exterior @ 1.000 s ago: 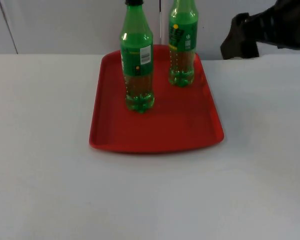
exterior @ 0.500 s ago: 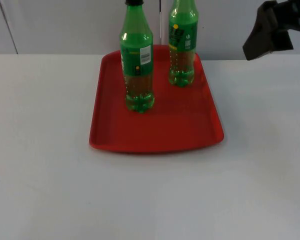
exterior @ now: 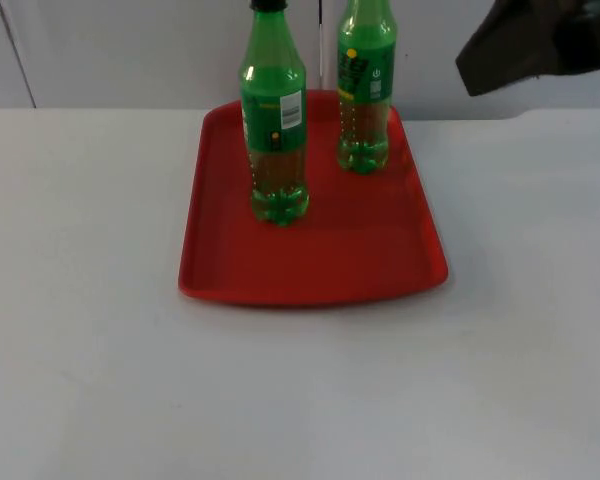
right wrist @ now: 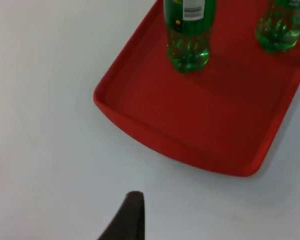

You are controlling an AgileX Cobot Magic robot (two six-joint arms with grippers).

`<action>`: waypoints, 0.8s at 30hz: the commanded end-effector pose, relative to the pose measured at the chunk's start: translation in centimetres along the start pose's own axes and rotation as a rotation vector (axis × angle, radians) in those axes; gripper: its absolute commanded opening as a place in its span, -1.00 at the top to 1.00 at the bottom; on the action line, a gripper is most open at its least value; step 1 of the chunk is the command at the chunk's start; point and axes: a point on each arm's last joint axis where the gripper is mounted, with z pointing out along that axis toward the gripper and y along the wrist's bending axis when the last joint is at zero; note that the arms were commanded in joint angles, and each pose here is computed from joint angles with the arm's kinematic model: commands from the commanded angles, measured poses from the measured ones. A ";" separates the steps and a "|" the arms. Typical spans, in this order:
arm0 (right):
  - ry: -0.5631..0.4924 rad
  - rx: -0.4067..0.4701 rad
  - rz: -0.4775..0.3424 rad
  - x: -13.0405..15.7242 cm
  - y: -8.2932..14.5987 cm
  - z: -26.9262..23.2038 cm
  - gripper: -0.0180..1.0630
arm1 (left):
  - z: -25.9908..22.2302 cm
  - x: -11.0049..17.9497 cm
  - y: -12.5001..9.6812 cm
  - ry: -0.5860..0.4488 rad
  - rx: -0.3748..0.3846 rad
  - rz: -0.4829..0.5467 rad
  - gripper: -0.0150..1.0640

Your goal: Place the bottle upright on the tray.

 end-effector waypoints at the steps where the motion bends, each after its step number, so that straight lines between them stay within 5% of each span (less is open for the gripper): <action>1: -0.022 -0.002 -0.015 0.6 0.1 -0.6 -0.74 | 0.0 0.1 0.0 -0.003 0.004 0.005 -0.97; 24: -0.334 -0.015 -0.056 10.2 -0.8 -13.2 -0.74 | 0.0 0.1 0.0 -0.003 0.004 0.005 -0.97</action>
